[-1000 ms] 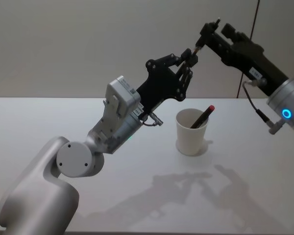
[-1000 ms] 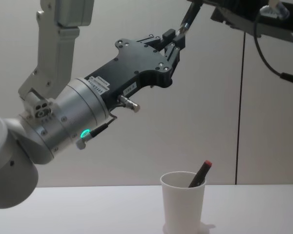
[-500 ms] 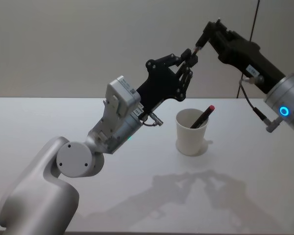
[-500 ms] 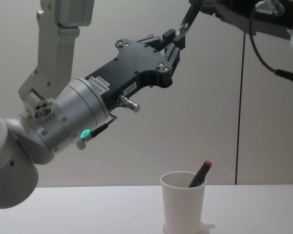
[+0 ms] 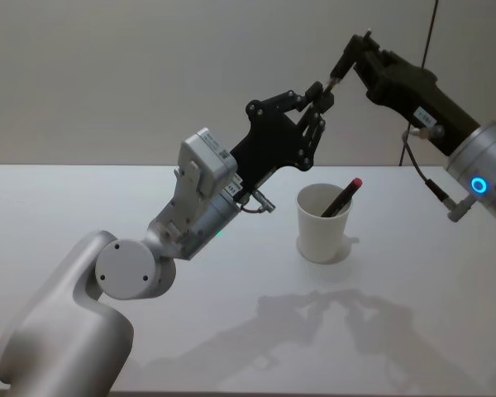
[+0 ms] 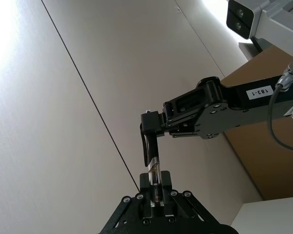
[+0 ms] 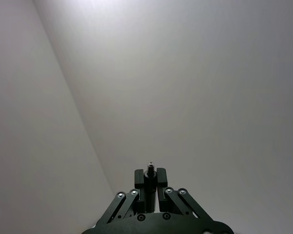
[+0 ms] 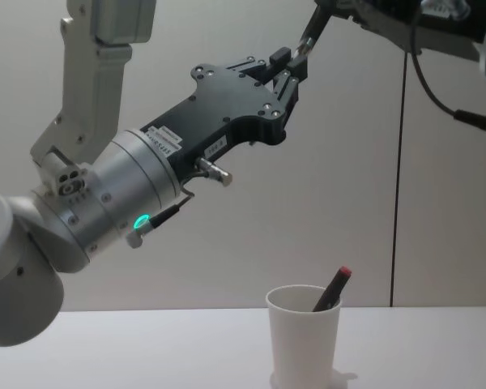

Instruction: Place the pen into the pen holder.

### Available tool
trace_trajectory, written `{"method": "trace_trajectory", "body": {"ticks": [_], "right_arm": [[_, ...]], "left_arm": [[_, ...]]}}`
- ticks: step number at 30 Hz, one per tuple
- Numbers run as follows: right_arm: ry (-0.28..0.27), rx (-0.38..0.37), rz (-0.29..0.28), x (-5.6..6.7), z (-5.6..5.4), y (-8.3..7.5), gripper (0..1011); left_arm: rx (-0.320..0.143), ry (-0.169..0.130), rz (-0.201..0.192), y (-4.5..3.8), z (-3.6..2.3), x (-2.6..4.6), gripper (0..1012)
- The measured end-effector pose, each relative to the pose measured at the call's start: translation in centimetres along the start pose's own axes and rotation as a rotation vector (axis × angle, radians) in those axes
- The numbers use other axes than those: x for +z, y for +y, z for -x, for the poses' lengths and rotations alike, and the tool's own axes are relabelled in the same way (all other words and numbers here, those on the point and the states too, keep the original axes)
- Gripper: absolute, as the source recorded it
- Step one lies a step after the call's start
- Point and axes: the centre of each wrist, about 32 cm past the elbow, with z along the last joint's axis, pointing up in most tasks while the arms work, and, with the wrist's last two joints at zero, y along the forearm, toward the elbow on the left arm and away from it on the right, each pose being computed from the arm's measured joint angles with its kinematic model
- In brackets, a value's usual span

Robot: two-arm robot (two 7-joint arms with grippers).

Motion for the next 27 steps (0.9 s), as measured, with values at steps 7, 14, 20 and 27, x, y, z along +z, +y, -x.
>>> {"method": "trace_trajectory", "body": {"ticks": [7,14,20,27], "right_arm": [[0.001,-0.001,-0.005,0.17,0.03,0.01,132],[0.004,0.000,-0.013,0.35,0.05,0.02,132],[0.006,0.000,-0.018,0.46,0.05,0.01,132],[0.007,-0.002,-0.024,0.60,0.03,-0.03,132]], "left_arm": [[0.000,0.000,0.000,0.01,-0.01,0.00,311],[0.000,0.000,0.000,0.01,0.00,0.00,540],[0.000,0.000,0.000,0.01,0.00,0.00,724],[0.000,0.000,0.000,0.00,0.00,0.00,921]]}}
